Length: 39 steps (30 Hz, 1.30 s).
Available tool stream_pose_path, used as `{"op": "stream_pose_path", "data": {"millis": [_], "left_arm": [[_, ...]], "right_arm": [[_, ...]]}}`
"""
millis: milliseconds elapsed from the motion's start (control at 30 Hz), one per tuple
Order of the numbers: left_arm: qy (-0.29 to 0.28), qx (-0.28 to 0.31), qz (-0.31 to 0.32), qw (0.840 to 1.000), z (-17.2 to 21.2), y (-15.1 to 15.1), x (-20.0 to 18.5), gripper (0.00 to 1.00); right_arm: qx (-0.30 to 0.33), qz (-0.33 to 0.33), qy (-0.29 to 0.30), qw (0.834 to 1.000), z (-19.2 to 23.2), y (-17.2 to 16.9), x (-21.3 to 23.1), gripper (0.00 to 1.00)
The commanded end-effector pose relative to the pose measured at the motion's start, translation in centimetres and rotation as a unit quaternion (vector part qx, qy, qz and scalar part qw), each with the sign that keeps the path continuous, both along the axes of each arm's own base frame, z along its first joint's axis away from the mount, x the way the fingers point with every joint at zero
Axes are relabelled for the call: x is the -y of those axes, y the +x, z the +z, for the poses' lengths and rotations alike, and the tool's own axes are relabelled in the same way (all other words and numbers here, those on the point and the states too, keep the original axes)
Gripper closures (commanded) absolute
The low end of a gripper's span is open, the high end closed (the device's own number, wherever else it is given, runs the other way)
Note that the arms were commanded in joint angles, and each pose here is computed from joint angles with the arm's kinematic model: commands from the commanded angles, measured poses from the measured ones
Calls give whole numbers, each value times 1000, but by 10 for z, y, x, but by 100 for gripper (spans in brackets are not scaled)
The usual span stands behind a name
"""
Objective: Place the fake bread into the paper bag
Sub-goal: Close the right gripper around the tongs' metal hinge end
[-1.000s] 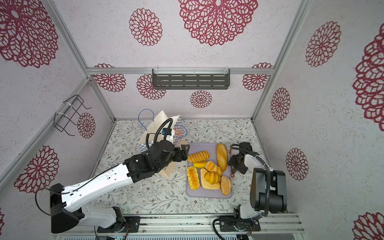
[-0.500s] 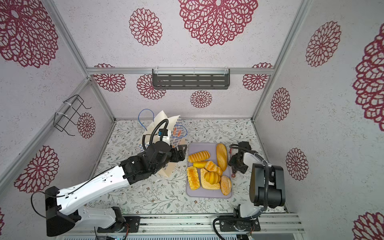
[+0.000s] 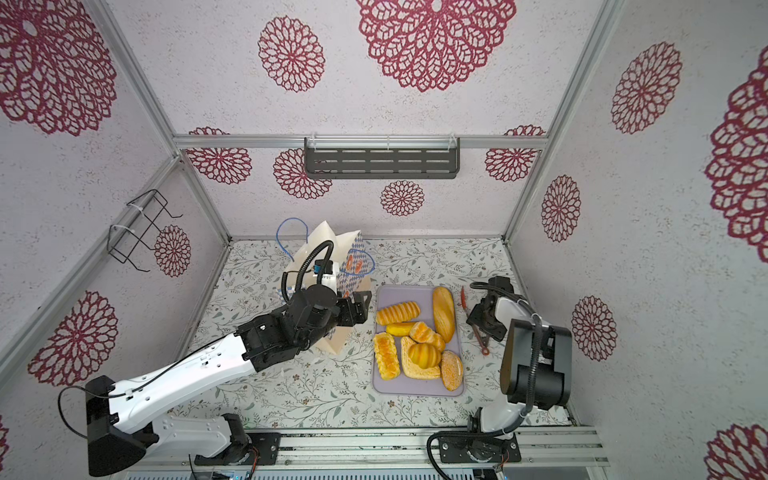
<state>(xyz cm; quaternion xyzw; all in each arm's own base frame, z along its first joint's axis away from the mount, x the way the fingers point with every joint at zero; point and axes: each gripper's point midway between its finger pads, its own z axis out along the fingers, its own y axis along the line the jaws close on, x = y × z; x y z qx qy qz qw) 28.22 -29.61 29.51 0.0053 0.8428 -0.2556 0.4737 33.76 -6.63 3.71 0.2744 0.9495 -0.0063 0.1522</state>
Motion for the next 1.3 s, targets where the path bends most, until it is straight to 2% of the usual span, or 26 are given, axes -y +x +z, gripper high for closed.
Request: {"op": "stream_pose_path", "data": {"millis": [0, 333, 667, 1067, 1267], "left_arm": [[-22, 12, 18, 1000, 10, 2, -10, 11], [-22, 11, 19, 1000, 9, 3, -12, 11], [-25, 8, 20, 999, 7, 4, -12, 10], [-30, 6, 21, 999, 7, 2, -14, 11], [-27, 11, 29, 999, 8, 1, -22, 9]], "right_arm": [[-20, 16, -16, 1000, -2, 1, 5, 29], [-19, 21, -17, 999, -4, -4, -1, 29], [28, 31, 2, 999, 17, 1, -12, 27], [-25, 44, -43, 998, 1, 2, -9, 30], [-37, 46, -47, 997, -9, 7, -8, 30]]}}
